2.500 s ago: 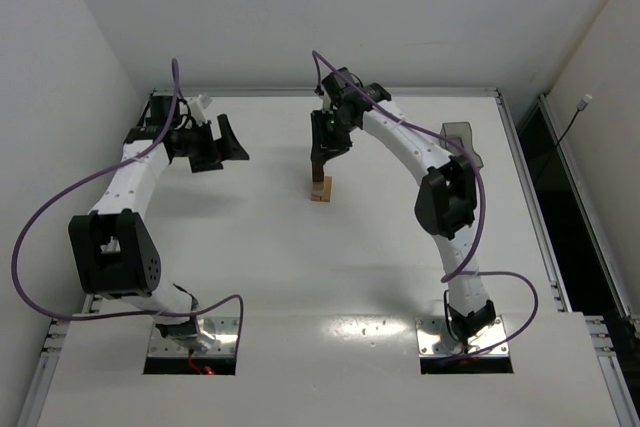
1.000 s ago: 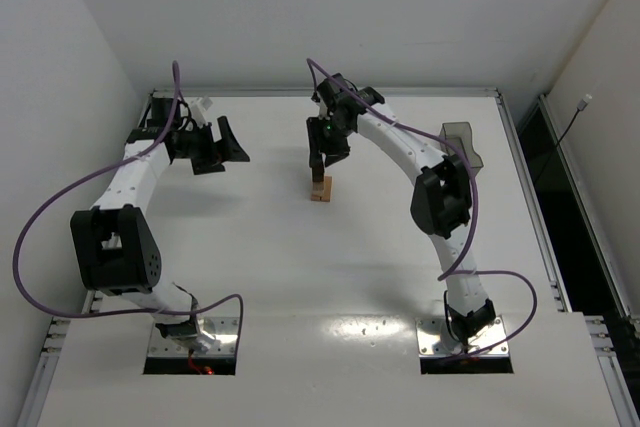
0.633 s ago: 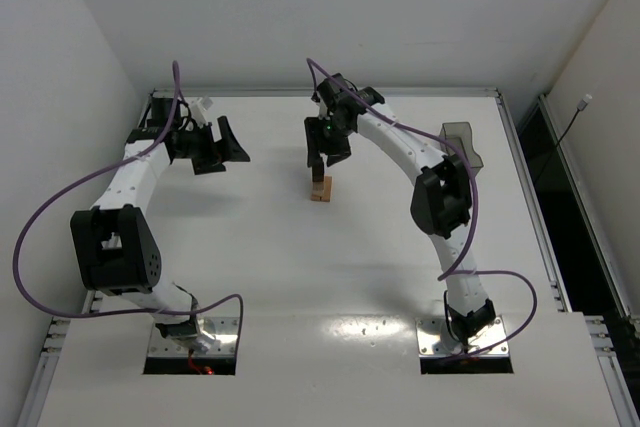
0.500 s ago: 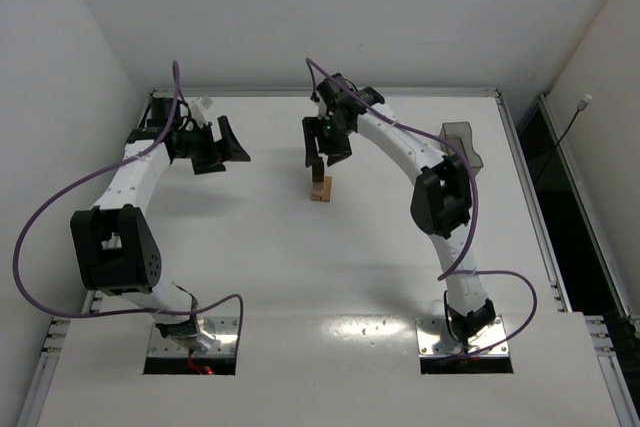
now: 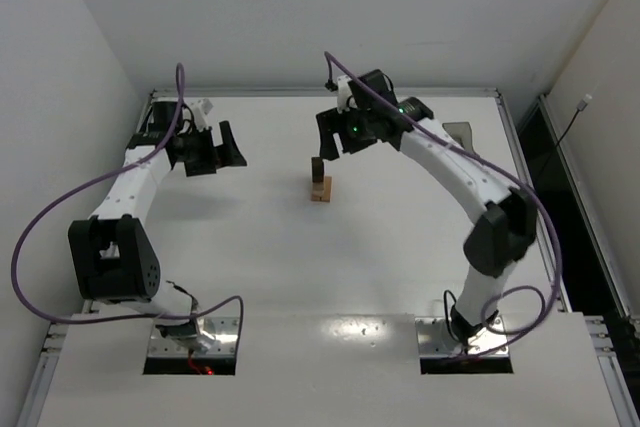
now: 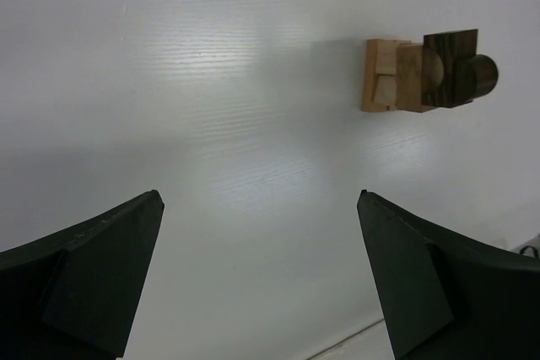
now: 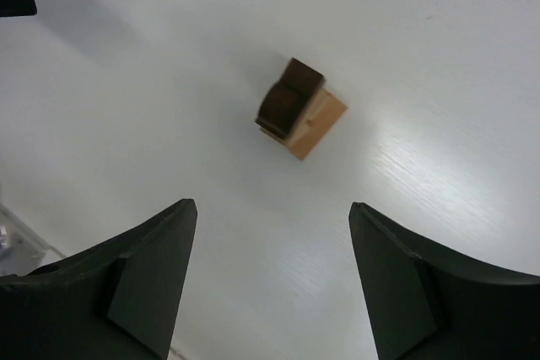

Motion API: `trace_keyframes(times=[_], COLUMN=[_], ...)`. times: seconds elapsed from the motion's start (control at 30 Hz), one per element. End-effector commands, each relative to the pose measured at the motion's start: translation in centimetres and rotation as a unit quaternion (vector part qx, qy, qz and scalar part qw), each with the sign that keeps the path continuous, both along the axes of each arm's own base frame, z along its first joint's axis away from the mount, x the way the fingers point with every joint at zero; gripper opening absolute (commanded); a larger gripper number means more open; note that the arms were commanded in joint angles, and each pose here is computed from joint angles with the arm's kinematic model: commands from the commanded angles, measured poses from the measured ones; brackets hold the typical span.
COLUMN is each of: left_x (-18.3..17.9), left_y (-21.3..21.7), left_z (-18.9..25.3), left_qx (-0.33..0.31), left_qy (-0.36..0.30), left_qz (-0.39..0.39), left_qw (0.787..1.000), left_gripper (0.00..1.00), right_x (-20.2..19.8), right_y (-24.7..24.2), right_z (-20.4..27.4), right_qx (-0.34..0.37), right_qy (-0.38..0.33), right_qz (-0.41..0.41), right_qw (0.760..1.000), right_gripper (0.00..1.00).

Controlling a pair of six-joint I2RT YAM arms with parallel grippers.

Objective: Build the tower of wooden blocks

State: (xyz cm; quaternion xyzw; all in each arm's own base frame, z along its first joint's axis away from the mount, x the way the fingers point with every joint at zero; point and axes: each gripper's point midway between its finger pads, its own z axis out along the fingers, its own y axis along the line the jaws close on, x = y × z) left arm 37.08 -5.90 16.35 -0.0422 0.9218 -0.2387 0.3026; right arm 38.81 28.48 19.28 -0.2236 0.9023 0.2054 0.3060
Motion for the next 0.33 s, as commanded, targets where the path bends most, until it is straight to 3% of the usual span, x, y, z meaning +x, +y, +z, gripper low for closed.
trace_keyframes(times=[0.0,0.13,0.3], left_x=[-0.7,-1.1,-0.9], left_y=[1.3,2.0,2.6], left_z=[-0.1,-1.8,-3.0], left_qx=[0.059,0.088,0.128], left_qy=[-0.019,-0.002,-0.015], left_qz=[0.013,0.018,0.009], left_qw=[0.998,0.996,0.992], left_gripper=[1.0,1.0,1.0], right_x=[1.1,1.0,1.4], right_y=[-3.5,-9.6,-16.4], right_z=[4.1,0.9,-0.6], right_qx=[-0.027,-0.098,-0.132], right_qy=[-0.127,-0.137,-0.147], right_qz=[-0.012,-0.046,-0.097], right_qw=[0.991,0.985,0.975], right_gripper=[0.7,0.74,0.78])
